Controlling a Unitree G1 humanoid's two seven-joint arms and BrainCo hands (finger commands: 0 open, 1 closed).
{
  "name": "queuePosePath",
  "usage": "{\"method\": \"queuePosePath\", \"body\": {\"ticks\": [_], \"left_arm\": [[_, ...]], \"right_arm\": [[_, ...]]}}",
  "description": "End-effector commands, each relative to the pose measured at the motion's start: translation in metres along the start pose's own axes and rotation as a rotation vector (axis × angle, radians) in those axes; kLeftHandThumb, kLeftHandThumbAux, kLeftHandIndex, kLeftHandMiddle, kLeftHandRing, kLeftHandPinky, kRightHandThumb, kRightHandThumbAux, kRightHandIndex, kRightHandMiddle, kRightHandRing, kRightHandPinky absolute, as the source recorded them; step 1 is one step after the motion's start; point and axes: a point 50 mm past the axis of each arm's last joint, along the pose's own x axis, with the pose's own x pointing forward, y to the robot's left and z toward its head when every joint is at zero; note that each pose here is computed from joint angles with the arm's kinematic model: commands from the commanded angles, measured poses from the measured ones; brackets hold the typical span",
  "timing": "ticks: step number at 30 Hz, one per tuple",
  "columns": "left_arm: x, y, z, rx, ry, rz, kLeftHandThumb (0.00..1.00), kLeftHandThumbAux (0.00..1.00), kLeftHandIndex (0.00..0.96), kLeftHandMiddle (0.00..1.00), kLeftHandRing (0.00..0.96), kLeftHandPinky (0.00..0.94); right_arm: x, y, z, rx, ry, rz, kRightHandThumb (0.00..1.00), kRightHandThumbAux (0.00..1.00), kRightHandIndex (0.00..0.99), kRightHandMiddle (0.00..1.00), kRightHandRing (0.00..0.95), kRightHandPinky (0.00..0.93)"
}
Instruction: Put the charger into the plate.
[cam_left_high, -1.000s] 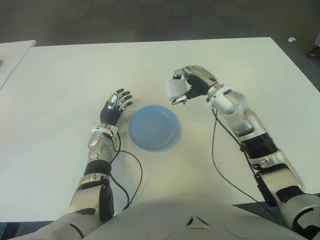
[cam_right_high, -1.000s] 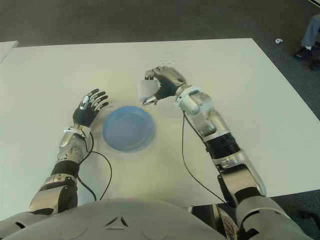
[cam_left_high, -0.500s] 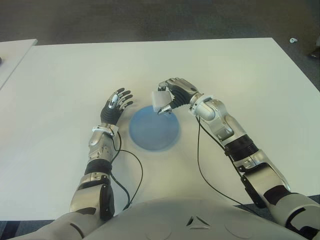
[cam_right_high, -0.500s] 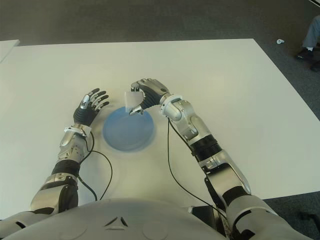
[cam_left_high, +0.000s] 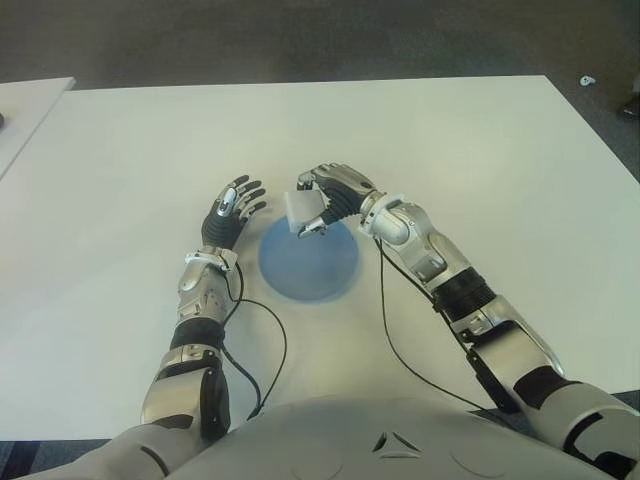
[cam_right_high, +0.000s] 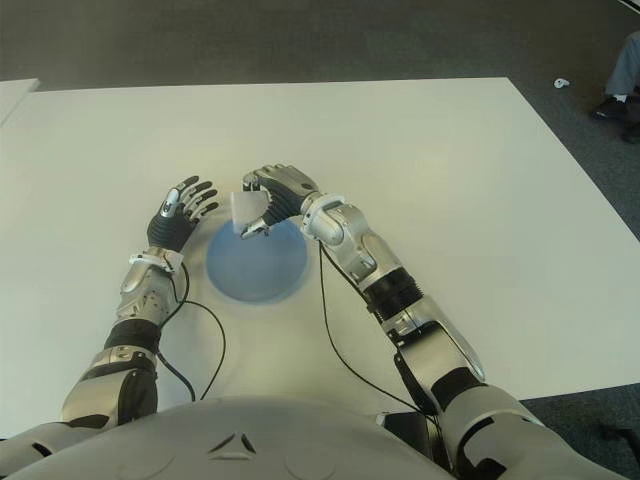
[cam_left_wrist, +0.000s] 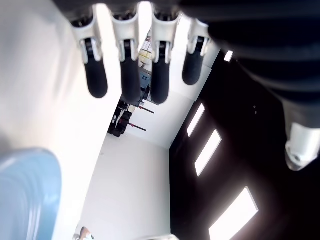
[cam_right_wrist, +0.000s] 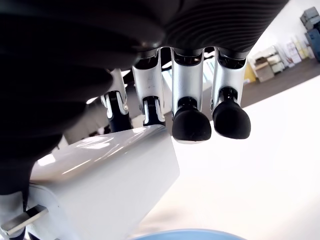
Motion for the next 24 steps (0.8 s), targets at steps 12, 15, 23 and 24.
{"method": "queuePosePath", "body": {"ticks": [12, 15, 23, 24], "left_arm": [[-0.0140, 0.0025, -0.0229, -0.025, 0.083, 0.055, 0.010, 0.516, 0.217, 0.257, 0.260, 0.259], [-0.0141, 0.0025, -0.0228, -0.020, 0.083, 0.054, 0.008, 0.521, 0.215, 0.252, 0.255, 0.255], [-0.0138, 0.0040, -0.0234, -0.036, 0.095, 0.070, 0.008, 0.537, 0.211, 0.231, 0.236, 0.251], [-0.0137, 0.0042, -0.0235, -0.040, 0.096, 0.073, 0.008, 0.538, 0.212, 0.232, 0.236, 0.253]], "right_arm": [[0.0019, 0.0086, -0.0025, -0.038, 0.017, 0.065, 0.748, 0.705, 0.439, 0.810, 0.810, 0.758], [-0.0006, 0.0092, -0.0045, -0.054, 0.011, 0.086, 0.739, 0.703, 0.433, 0.745, 0.743, 0.681], [-0.0060, 0.0056, -0.0055, -0.164, -0.061, 0.128, 0.491, 0.263, 0.068, 0.205, 0.196, 0.163], [-0.0067, 0.0049, -0.0056, -0.172, -0.072, 0.128, 0.483, 0.250, 0.057, 0.182, 0.169, 0.138]]}}
